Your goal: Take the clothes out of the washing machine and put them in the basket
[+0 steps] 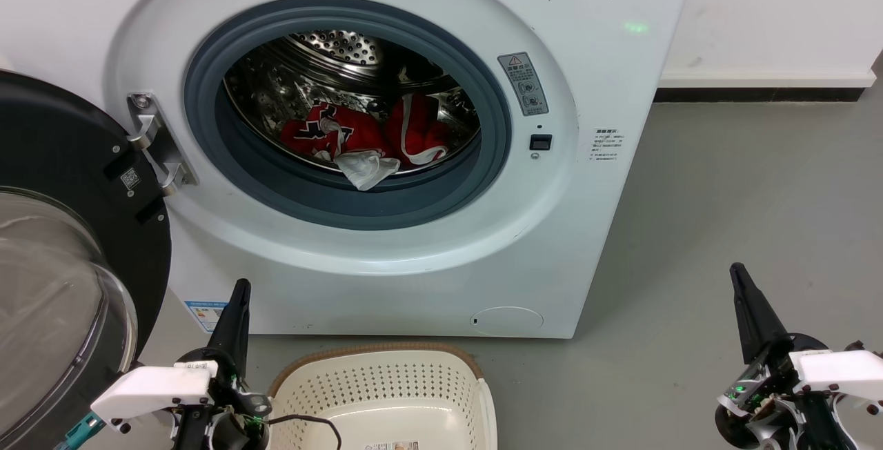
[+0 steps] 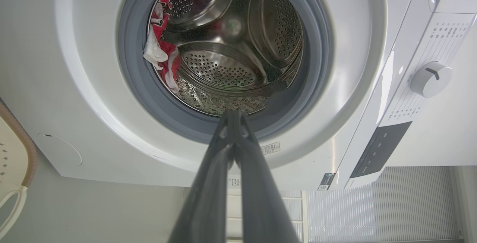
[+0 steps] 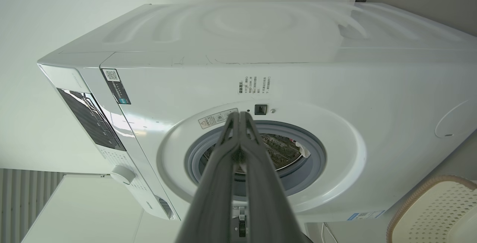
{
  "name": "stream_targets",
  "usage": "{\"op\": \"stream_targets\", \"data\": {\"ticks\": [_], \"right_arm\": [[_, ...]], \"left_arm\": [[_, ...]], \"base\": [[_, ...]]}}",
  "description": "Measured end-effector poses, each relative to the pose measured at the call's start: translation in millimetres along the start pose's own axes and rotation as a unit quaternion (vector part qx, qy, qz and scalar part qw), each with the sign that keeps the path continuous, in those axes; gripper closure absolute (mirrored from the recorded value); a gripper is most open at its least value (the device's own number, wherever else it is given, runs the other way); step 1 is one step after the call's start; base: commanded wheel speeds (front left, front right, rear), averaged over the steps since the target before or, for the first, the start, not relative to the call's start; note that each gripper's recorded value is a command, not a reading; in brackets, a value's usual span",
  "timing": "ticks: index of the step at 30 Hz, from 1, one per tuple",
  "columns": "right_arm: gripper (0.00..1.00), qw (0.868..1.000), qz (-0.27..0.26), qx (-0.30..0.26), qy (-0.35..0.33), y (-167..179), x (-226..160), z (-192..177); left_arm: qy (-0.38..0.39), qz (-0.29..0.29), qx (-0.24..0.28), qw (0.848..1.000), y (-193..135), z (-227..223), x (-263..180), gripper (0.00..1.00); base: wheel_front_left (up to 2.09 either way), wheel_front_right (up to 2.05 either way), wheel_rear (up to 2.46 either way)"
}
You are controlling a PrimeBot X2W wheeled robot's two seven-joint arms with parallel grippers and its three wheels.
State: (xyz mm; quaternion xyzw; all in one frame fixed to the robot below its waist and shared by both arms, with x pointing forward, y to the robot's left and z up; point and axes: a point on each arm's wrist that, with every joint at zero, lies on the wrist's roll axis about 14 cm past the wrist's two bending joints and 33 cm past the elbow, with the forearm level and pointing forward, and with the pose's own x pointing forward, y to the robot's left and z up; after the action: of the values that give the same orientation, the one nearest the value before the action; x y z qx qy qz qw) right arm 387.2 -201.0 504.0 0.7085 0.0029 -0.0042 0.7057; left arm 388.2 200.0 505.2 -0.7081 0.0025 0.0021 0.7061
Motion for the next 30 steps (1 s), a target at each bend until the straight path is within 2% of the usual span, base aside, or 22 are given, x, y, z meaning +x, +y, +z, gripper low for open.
{"op": "stream_targets", "data": {"ticks": [21,22,26,30], "right_arm": [[1.00,1.000,0.000,0.000,0.000,0,0,0],[0.00,1.000,-0.002,0.000,0.000,-1,0,0],[0.00,1.000,-0.027,0.001,-0.003,-18,-8,0],[0.00,1.000,-0.026,-0.004,-0.006,-18,-8,-1]], "left_arm": [[0.000,0.000,0.000,1.000,0,0,0,1.00],[0.000,0.002,0.000,1.000,1,0,0,0.00],[0.001,0.028,-0.002,1.000,19,-3,-8,0.00],[0.004,0.027,0.000,1.000,18,-8,-7,0.00]], "base": [[0.00,0.00,0.00],[0.00,0.00,0.00],[0.00,0.00,0.00],[0.00,0.00,0.00]]}}
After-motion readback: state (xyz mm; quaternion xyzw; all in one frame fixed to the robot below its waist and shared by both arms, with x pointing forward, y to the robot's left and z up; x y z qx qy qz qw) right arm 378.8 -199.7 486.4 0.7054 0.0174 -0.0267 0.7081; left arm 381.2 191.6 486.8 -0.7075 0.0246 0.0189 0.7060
